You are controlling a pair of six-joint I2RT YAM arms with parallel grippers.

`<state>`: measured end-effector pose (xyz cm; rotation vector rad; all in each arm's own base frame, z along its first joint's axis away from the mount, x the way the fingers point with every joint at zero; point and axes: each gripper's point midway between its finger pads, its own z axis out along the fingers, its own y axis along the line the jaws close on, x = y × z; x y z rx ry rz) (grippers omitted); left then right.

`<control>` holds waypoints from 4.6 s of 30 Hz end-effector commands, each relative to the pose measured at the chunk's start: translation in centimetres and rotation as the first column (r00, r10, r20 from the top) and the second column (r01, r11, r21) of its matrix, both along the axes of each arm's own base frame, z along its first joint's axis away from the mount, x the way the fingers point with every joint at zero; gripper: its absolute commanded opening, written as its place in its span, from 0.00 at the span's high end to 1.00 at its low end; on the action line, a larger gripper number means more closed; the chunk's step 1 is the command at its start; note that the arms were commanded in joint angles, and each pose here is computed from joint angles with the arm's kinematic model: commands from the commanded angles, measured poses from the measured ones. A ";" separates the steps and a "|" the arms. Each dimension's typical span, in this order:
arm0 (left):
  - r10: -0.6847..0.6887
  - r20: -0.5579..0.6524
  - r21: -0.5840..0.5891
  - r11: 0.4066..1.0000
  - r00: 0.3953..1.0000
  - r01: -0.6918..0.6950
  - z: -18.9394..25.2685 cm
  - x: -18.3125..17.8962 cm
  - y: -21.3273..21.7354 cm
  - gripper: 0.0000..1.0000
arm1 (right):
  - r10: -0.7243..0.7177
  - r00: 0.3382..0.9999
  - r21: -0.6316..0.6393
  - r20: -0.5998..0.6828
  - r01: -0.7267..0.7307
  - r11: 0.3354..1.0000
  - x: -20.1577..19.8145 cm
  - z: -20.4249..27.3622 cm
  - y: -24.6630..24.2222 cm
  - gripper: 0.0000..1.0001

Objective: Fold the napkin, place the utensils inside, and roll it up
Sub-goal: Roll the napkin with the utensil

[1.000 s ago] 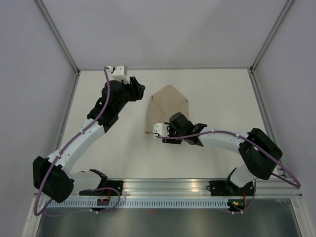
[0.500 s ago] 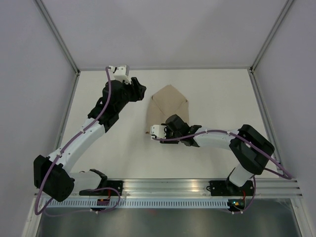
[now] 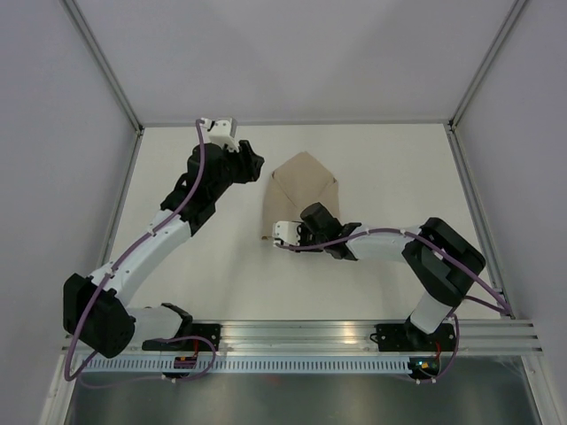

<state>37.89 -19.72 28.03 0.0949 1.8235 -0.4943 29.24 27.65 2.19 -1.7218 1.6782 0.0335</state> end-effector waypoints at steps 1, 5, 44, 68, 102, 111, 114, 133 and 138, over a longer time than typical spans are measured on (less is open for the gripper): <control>-0.043 0.029 0.039 0.998 0.999 0.042 0.7 0.3 -0.5 0.44 | 0.016 0.996 -0.018 -0.092 -0.018 1.000 -0.4 -1.5 -0.8 0.58; -0.065 0.017 0.044 0.997 0.998 0.064 0.3 0.4 -0.9 0.43 | 0.041 0.990 -0.018 -0.135 -0.044 0.999 -1.0 -1.6 -1.1 0.57; -0.002 0.178 -0.044 0.999 0.984 0.010 -1.4 -4.1 1.8 0.79 | 0.101 0.646 -0.030 -0.757 -0.189 0.982 -6.6 -4.5 -4.8 0.94; -0.564 0.042 0.470 0.740 0.825 0.482 -14.5 -13.4 -10.2 0.54 | 0.014 0.393 -0.036 -0.919 -0.120 0.992 -5.3 -5.5 -5.7 0.98; -0.636 -0.106 0.772 0.432 0.765 0.466 -22.6 -13.6 -15.0 0.45 | -0.030 0.379 -0.060 -0.925 -0.068 0.996 -4.0 -6.2 -6.0 0.99; -0.684 -0.229 0.733 0.347 0.693 0.585 -25.0 -15.6 -15.5 0.45 | -0.036 0.374 -0.066 -0.927 -0.065 0.996 -4.0 -6.3 -6.0 1.00; -0.685 -0.268 0.724 0.321 0.678 0.611 -26.0 -15.9 -15.6 0.46 | -0.035 0.376 -0.065 -0.926 -0.067 0.996 -4.0 -6.3 -5.9 0.99; -0.686 -0.440 0.629 0.224 0.579 0.744 -29.5 -17.9 -16.0 0.98 | -0.031 0.422 -0.053 -0.906 -0.040 0.998 -3.1 -5.2 -5.5 0.94; -0.696 -0.486 0.558 0.218 0.528 0.801 -29.9 -18.8 -16.3 0.98 | -0.041 0.516 -0.045 -0.855 0.004 0.999 -1.6 -3.5 -5.2 0.72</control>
